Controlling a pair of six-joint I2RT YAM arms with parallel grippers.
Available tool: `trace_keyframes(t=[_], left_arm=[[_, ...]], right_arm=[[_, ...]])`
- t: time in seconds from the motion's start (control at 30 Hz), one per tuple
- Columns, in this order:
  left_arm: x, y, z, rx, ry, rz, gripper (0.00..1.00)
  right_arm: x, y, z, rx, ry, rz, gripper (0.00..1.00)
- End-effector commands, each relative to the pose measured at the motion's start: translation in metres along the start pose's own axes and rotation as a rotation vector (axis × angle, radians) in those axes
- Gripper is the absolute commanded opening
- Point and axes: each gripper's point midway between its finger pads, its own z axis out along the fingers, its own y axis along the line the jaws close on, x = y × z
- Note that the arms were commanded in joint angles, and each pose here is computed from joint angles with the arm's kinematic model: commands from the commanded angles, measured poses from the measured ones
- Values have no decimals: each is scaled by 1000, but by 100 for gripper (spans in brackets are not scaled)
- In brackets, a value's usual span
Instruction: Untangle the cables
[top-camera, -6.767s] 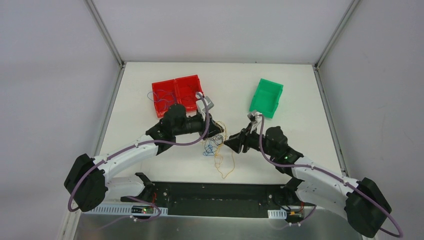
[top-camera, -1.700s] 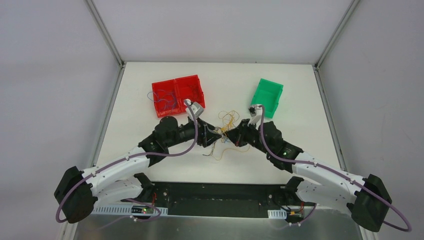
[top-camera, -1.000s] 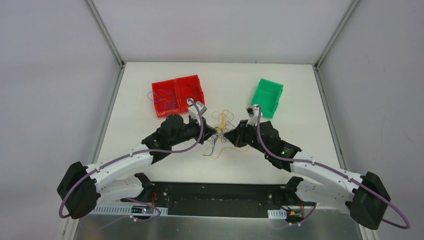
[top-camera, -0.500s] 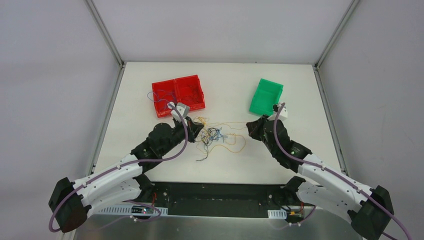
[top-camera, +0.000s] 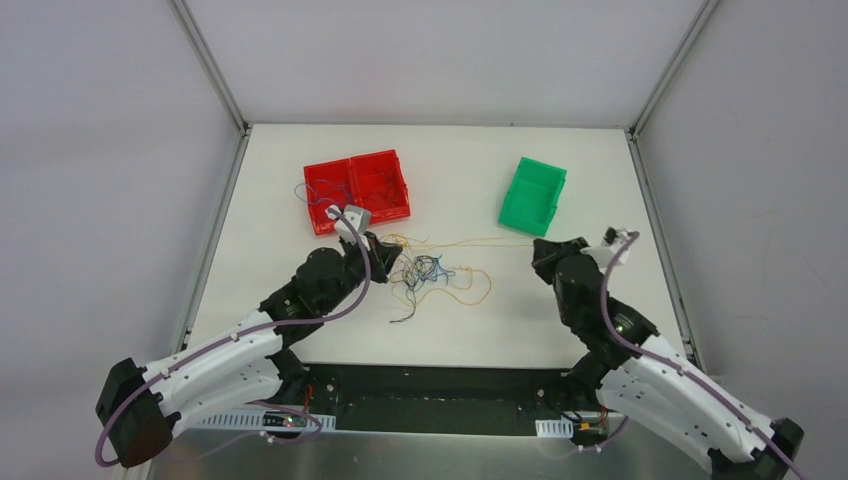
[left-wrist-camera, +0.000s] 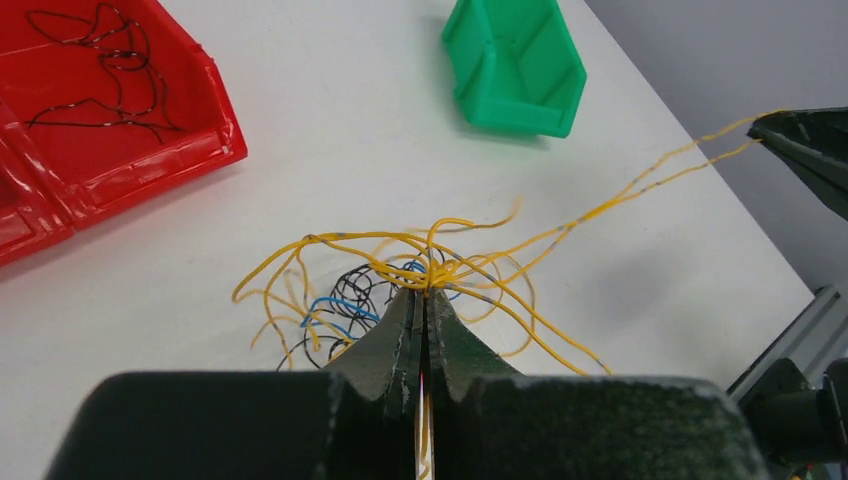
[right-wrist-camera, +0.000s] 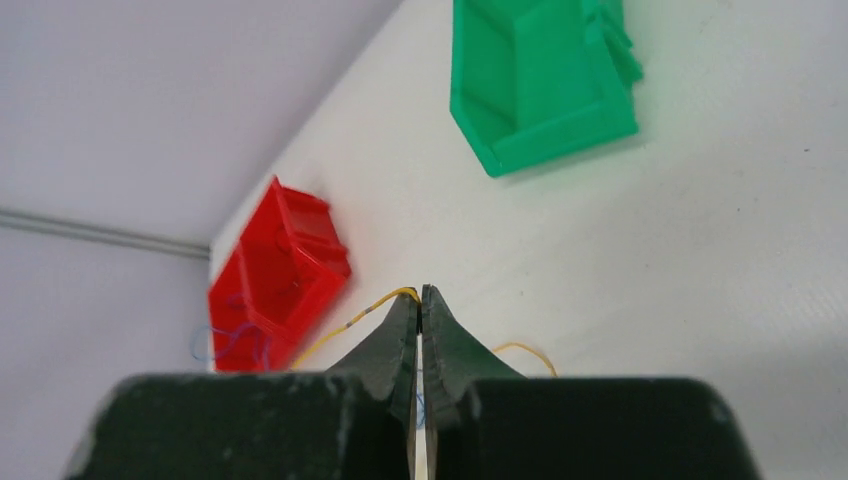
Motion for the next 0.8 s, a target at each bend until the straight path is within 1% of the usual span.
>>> trace_keyframes(t=[0.0,0.13,0.23,0.33,0.47,0.5,0.53,0.57,0.6,0.63,0.67,0.7,0.73,0.77], left_arm=[[-9,29,-1,-154,-39,-22,0],[-6,34,0,-189,-23,-27,0],[-6,37,0,-199,-21,-27,0],[-6,37,0,-200,-14,-28,0],[-4,38,2,-202,2,-28,0],[-3,33,3,-178,5,-26,0],[-3,25,5,-129,5,-20,0],[-3,11,8,-49,5,-11,0],[-4,-4,10,39,5,-3,0],[-6,-24,11,147,5,6,0],[-3,-44,9,253,30,21,0],[-1,-61,7,349,54,39,0],[2,-75,5,433,86,52,0],[5,-90,1,517,117,59,0]], right_arm=[[-67,-59,-18,204,-347,146,0],[-91,-84,-37,288,-460,204,0],[-108,-93,-50,320,-531,251,0],[-115,-98,-57,331,-558,256,0],[-132,-109,-73,336,-629,290,0],[-134,-107,-75,335,-620,260,0],[-134,-93,-70,297,-589,250,1],[-125,-68,-59,224,-501,157,11],[-106,-41,-47,98,-384,21,22],[-81,-10,-41,-79,-263,-65,36],[-51,24,-42,-286,-142,-133,47],[-34,39,-44,-391,-84,-170,54],[-24,52,-48,-463,-42,-183,58],[-16,61,-50,-508,-4,-211,58]])
